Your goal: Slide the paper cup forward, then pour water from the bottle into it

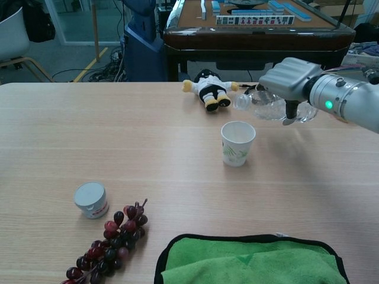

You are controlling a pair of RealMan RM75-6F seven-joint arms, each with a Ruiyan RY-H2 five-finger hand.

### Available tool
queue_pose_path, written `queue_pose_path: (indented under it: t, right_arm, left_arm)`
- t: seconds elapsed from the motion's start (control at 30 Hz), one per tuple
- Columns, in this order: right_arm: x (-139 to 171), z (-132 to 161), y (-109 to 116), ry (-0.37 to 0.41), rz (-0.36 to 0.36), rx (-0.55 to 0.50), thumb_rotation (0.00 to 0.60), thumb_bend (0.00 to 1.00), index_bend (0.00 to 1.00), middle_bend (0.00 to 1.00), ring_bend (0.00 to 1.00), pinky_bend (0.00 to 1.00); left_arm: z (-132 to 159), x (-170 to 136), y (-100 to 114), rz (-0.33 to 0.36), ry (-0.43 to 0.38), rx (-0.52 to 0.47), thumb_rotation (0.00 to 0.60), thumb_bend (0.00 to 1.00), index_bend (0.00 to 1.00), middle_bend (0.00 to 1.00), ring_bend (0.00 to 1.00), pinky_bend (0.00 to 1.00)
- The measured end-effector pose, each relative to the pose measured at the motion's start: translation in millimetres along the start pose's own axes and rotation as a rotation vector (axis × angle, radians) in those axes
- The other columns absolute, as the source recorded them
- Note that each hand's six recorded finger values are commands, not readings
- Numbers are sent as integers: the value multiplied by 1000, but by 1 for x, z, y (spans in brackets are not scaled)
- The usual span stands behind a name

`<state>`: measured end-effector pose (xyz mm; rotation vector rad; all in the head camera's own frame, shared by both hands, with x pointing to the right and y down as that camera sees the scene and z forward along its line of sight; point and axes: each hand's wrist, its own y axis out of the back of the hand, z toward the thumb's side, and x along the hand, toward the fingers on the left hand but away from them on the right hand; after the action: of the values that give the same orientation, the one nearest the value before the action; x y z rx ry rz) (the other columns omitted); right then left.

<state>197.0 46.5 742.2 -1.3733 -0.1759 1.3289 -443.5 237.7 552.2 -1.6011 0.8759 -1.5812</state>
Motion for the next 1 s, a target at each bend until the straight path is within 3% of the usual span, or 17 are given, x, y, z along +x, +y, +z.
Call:
queue_pose_path:
  t: [1.0]
  right_arm:
    - [2, -1, -1, 1, 15, 272, 600, 201, 620, 599, 492, 579]
  left_arm:
    - [2, -1, 2, 7, -2, 0, 600, 275, 79, 0, 0, 107]
